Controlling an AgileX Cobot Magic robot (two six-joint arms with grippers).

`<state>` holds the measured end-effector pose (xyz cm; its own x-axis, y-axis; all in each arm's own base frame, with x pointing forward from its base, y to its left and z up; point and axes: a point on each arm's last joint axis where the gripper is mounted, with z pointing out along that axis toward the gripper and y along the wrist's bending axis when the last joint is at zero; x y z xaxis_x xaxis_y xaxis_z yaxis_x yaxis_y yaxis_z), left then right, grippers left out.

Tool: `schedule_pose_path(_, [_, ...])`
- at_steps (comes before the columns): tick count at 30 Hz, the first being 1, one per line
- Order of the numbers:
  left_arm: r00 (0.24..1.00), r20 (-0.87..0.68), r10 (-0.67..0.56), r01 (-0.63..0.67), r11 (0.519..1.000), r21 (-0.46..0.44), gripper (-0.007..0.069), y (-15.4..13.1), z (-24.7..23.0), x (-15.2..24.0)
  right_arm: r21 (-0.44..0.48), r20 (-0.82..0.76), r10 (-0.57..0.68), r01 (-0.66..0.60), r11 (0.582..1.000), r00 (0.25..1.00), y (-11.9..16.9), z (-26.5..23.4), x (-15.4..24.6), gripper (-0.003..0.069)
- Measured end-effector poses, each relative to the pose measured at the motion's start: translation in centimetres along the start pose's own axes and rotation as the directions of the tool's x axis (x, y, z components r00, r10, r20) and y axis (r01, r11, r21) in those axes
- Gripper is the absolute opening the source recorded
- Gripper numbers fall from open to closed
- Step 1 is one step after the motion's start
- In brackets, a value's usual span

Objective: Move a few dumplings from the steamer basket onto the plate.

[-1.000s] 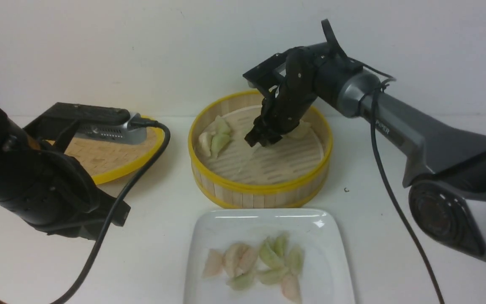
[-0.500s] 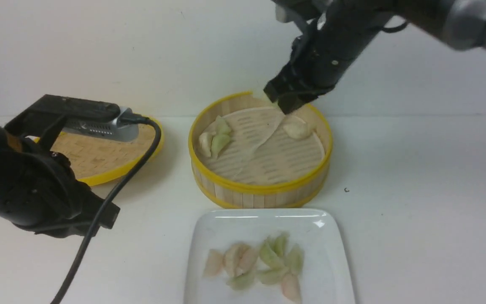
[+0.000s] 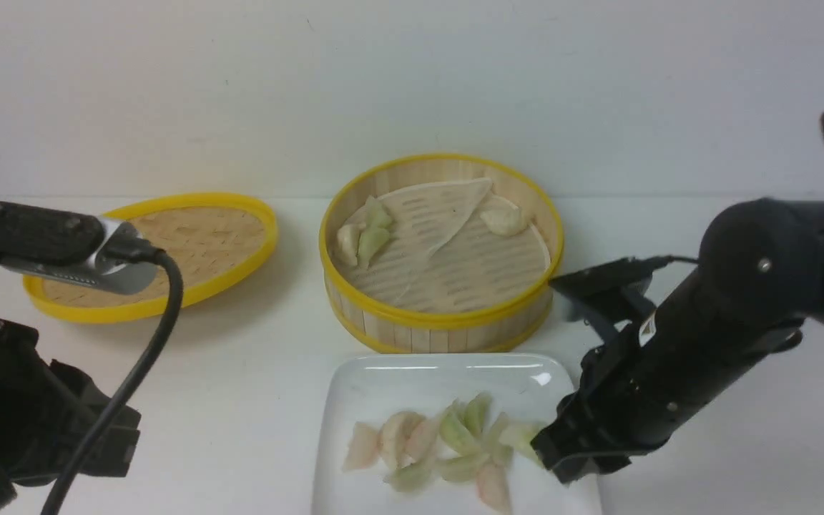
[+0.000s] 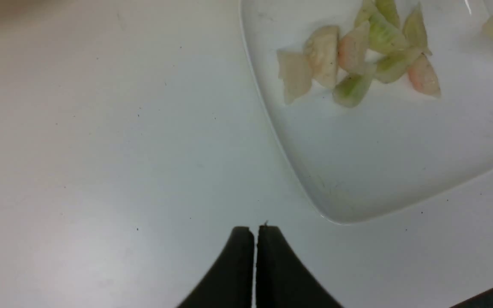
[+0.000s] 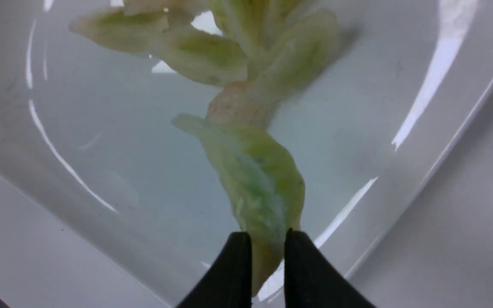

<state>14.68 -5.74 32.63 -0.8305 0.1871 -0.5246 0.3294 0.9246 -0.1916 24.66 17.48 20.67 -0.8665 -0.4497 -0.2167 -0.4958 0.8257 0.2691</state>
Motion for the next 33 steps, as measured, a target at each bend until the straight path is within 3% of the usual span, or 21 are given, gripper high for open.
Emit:
schedule_pose_path(4, [1.000,-0.009,0.000,0.000,1.000,0.001,-0.0006,0.0,0.0,0.1,-0.007,-0.014,0.016,-0.016,1.000,1.000,-0.2,1.2,-0.2,0.0227])
schedule_pose_path(5, [1.000,-0.014,0.000,0.000,1.000,0.002,-0.0006,0.0,0.0,0.2,-0.006,-0.019,0.015,-0.016,1.000,1.000,-0.2,1.4,-0.2,0.0293])
schedule_pose_path(7, [1.000,-0.019,0.000,0.000,1.000,0.002,-0.0006,0.0,0.0,0.2,-0.005,-0.017,0.008,-0.008,1.000,1.000,-0.2,1.3,-0.4,0.0359])
schedule_pose_path(9, [1.000,-0.029,0.000,0.000,1.000,0.004,-0.0006,0.0,-0.1,0.3,0.007,-0.005,-0.014,0.014,1.000,1.000,0.0,0.1,-0.8,0.0388])
schedule_pose_path(12, [1.000,-0.029,-0.001,0.001,1.000,0.006,-0.0006,-0.1,-0.1,0.3,0.018,0.041,-0.021,0.020,1.000,0.999,0.5,-2.1,-1.0,0.0347])
schedule_pose_path(16, [1.000,-0.027,0.001,0.000,1.000,0.027,-0.0006,-0.2,0.0,0.3,0.057,0.263,-0.085,0.072,0.996,0.961,2.3,-10.5,1.4,0.0106])
schedule_pose_path(17, [1.000,-0.025,0.001,0.000,1.000,0.028,-0.0006,-0.3,0.0,0.3,0.061,0.273,-0.088,0.074,0.995,0.958,2.3,-10.9,1.7,0.0106])
schedule_pose_path(18, [1.000,-0.019,0.006,-0.006,1.000,0.030,-0.0006,-0.2,0.1,0.3,0.076,0.341,-0.100,0.078,0.994,0.935,2.7,-12.9,2.8,0.0059])
schedule_pose_path(19, [1.000,-0.001,0.016,-0.016,0.999,0.034,-0.0006,-0.2,0.2,0.4,0.107,0.435,-0.120,0.081,0.991,0.893,2.9,-15.6,5.0,0.0016])
schedule_pose_path(23, [0.996,0.084,0.010,-0.015,0.998,0.060,-0.0006,-0.4,0.3,0.4,0.189,0.706,-0.180,0.062,0.980,0.685,3.0,-20.7,12.4,-0.0012])
schedule_pose_path(27, [0.980,0.199,-0.015,0.000,0.997,0.078,-0.0006,-0.6,0.1,0.2,0.190,0.905,-0.190,0.036,0.981,0.380,2.3,-21.6,20.2,-0.0014])
schedule_pose_path(31, [0.954,0.298,-0.010,-0.008,0.998,0.060,-0.0006,-0.3,0.3,0.0,0.171,0.959,-0.173,0.028,0.985,0.223,1.3,-19.5,24.5,-0.0013])
schedule_pose_path(33, [0.948,0.317,-0.018,-0.002,0.998,0.060,-0.0006,-0.2,0.5,0.0,0.168,0.966,-0.169,0.024,0.986,0.197,0.9,-18.4,25.4,-0.0013])
